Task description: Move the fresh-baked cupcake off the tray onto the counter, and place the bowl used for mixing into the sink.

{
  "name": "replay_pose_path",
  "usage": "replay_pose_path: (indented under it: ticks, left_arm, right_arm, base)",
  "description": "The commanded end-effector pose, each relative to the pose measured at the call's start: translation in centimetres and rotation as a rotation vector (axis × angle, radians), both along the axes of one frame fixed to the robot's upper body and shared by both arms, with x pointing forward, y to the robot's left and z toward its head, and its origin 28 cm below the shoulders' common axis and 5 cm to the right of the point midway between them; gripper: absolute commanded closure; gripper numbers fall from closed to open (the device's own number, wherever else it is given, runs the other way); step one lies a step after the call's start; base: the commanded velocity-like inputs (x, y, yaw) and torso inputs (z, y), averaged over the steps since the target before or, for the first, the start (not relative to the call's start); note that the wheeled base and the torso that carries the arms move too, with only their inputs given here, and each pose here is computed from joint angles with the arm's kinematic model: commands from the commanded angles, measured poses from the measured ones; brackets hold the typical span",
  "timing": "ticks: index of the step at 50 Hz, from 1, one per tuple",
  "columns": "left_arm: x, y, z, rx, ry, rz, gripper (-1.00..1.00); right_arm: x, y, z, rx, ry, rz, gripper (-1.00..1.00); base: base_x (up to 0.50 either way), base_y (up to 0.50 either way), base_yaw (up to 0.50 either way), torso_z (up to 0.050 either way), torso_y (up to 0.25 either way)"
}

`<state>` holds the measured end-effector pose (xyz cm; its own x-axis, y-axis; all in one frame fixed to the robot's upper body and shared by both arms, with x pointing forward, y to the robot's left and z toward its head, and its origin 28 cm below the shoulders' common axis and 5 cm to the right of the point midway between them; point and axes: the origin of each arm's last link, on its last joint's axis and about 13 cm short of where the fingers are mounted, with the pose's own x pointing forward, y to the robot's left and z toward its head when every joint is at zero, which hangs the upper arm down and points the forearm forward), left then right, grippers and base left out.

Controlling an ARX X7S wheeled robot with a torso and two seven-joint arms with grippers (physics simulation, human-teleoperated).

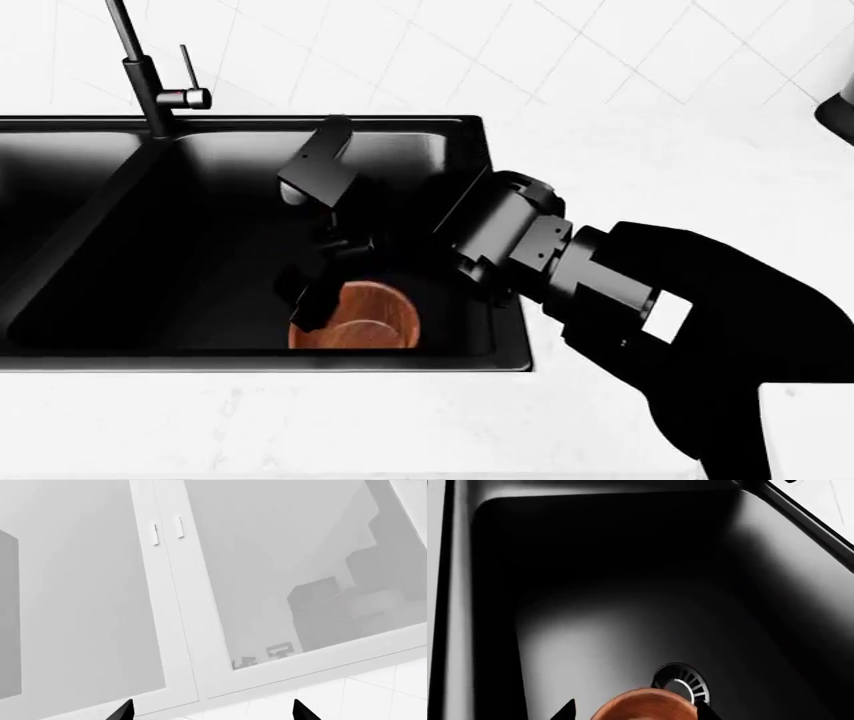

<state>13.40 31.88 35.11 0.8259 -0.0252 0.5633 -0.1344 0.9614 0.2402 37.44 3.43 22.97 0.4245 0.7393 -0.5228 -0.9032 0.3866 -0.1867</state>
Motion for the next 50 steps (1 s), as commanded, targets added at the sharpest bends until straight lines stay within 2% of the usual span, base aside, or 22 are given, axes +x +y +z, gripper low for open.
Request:
replay_pose_path:
  ticks: [1,8,14,19,21,23,25,30,34,38,39,41,43,50]
  left_arm:
    - [0.0,-0.1,0.1,0.002,-0.003,-0.004,-1.0]
    - [0.2,-0.2,0.1,0.003,-0.001,-0.007,-1.0]
    - [0.1,-0.4,0.5,0.01,-0.006,-0.011,-1.0]
    - [0.1,-0.8,0.9,0.018,-0.014,-0.025,-1.0]
    - [0.2,-1.0,1.0,0.024,-0.015,-0.029,-1.0]
    - [0.3,-1.2,1.0,0.026,-0.016,-0.04,-1.0]
    - [0.7,-1.5,1.0,0.031,-0.016,-0.056,-1.0]
    - [1.3,-2.1,1.0,0.031,-0.015,-0.083,-1.0]
    - [1.7,-2.6,1.1,0.034,-0.019,-0.105,-1.0]
    - [1.8,-2.8,1.3,0.015,-0.048,-0.113,-1.0]
    - [1.9,-2.9,1.3,0.014,-0.05,-0.113,-1.0]
    - [1.9,-2.9,1.4,0.001,-0.064,-0.118,-1.0]
    - [1.9,-2.9,1.5,-0.005,-0.078,-0.113,-1.0]
    - [2.0,-2.9,1.8,-0.008,-0.102,-0.106,-1.0]
  right_arm:
    - [0.2,-0.1,0.6,0.017,-0.022,-0.013,-1.0]
    - [0.5,-0.1,1.5,0.032,-0.048,-0.017,-1.0]
    - [0.6,0.1,3.6,0.068,-0.105,0.005,-1.0]
    - [1.5,-0.6,6.5,0.159,-0.169,-0.017,-1.0]
    - [1.8,-0.9,7.2,0.162,-0.2,-0.027,-1.0]
    - [2.4,-1.6,8.8,0.225,-0.251,-0.047,-1.0]
    - [2.4,-3.1,11.1,0.305,-0.315,-0.078,-1.0]
    - [0.7,-6.2,13.2,0.373,-0.422,-0.134,-1.0]
    - [-1.8,-9.1,14.9,0.442,-0.565,-0.179,-1.0]
    - [-4.5,-12.2,15.2,0.481,-0.69,-0.23,-1.0]
    - [-5.6,-13.3,15.3,0.523,-0.72,-0.256,-1.0]
    - [-6.4,-14.0,15.1,0.515,-0.78,-0.272,-1.0]
    - [-8.2,-15.5,14.8,0.547,-0.844,-0.325,-1.0]
    - [-11.2,-17.3,14.5,0.591,-0.969,-0.378,-1.0]
  base:
    - [0.0,0.0,0.0,0.0,0.0]
    - [0.0,0.0,0.0,0.0,0.0]
    - [0.0,0.0,0.0,0.0,0.0]
    - [0.0,0.0,0.0,0.0,0.0]
    - [0.0,0.0,0.0,0.0,0.0]
    - [0.0,0.0,0.0,0.0,0.0]
    - [0.0,0.0,0.0,0.0,0.0]
    - [0.0,0.0,0.0,0.0,0.0]
    - [0.0,0.0,0.0,0.0,0.0]
    - [0.0,0.0,0.0,0.0,0.0]
    - [0.0,0.0,0.0,0.0,0.0]
    - [0.0,0.0,0.0,0.0,0.0]
    - [0.0,0.0,0.0,0.0,0.0]
    - [0.0,0.0,0.0,0.0,0.0]
